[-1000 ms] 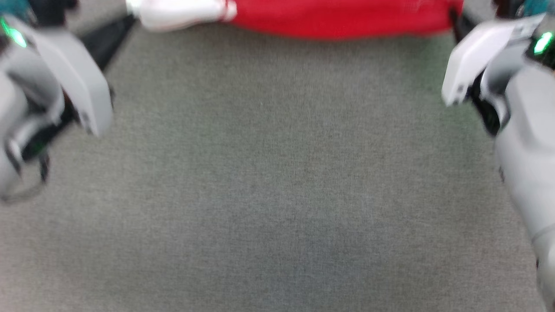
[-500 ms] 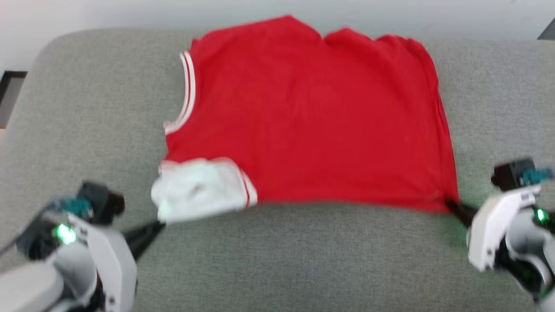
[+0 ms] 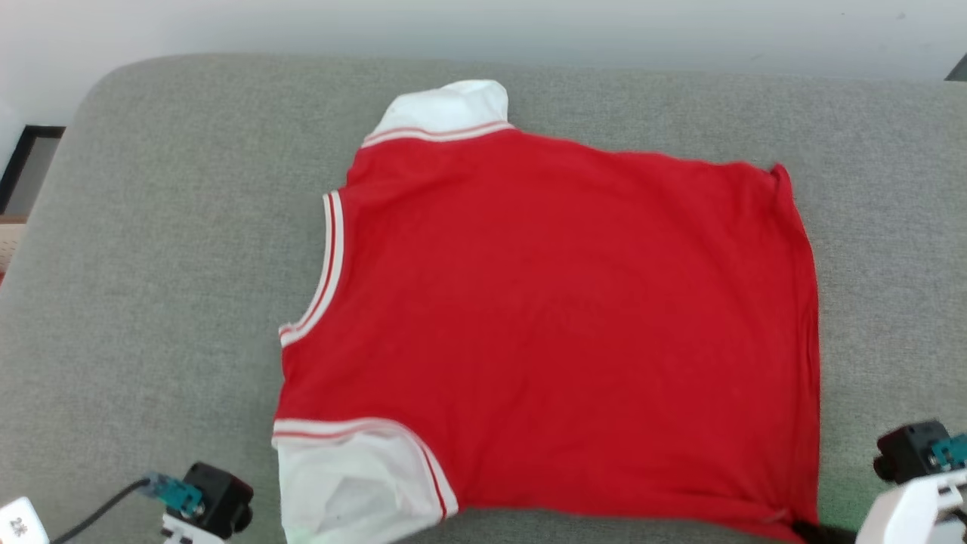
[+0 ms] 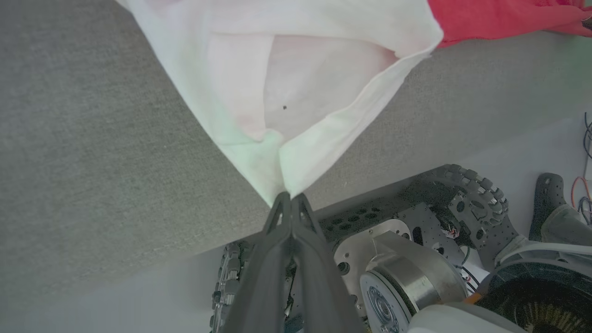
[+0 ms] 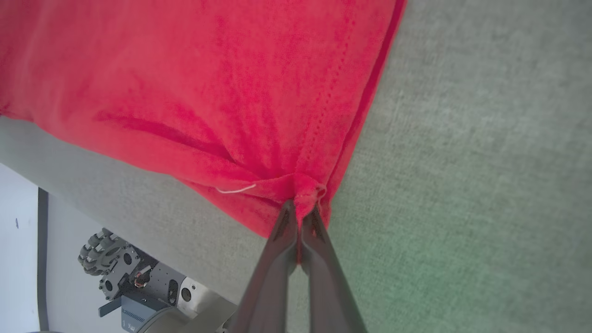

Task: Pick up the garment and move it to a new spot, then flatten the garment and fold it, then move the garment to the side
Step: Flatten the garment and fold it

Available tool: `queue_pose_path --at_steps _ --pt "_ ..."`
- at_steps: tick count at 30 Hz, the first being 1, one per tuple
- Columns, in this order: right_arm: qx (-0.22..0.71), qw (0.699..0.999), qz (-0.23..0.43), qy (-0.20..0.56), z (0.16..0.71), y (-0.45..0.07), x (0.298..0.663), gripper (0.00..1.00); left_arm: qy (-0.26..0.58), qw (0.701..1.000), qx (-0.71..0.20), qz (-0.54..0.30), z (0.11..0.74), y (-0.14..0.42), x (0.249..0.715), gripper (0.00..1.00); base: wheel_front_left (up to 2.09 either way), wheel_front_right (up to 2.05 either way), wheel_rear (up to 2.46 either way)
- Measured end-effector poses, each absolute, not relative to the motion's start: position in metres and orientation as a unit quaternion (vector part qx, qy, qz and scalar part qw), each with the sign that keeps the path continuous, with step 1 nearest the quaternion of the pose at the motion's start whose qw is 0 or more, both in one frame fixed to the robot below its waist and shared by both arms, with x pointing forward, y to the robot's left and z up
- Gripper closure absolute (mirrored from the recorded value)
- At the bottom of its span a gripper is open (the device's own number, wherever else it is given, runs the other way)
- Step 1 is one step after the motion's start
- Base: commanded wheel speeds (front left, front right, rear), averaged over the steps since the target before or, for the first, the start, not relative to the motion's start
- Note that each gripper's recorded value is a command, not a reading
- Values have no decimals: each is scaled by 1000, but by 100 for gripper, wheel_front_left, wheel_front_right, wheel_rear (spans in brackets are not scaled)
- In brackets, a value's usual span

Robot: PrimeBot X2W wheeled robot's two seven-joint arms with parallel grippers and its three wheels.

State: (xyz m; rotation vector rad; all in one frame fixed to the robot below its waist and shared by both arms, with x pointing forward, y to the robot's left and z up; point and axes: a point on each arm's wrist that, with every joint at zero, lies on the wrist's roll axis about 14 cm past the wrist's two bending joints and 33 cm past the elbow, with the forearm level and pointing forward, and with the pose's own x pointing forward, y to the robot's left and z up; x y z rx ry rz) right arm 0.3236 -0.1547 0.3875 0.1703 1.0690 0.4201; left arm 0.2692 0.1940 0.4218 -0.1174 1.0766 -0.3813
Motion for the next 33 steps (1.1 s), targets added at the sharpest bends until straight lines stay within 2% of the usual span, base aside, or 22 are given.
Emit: queue_pose_path --at_steps 3,8,15,20,25,33 --pt "89 828 195 519 389 -155 312 100 522 832 -67 -174 420 192 260 100 0 0 0" --pt "86 851 176 487 404 -161 326 100 489 856 -46 -161 434 203 279 100 0 0 0" --pt "63 900 160 400 435 -167 377 100 383 905 31 -180 478 212 344 100 0 0 0" --pt "52 919 151 362 446 -169 412 100 318 922 77 -207 504 209 394 100 0 0 0" --pt "40 921 150 358 441 -165 435 100 297 922 99 -227 506 203 437 100 0 0 0" --pt "27 914 144 379 415 -163 455 100 365 897 88 -232 457 203 469 100 0 0 0"
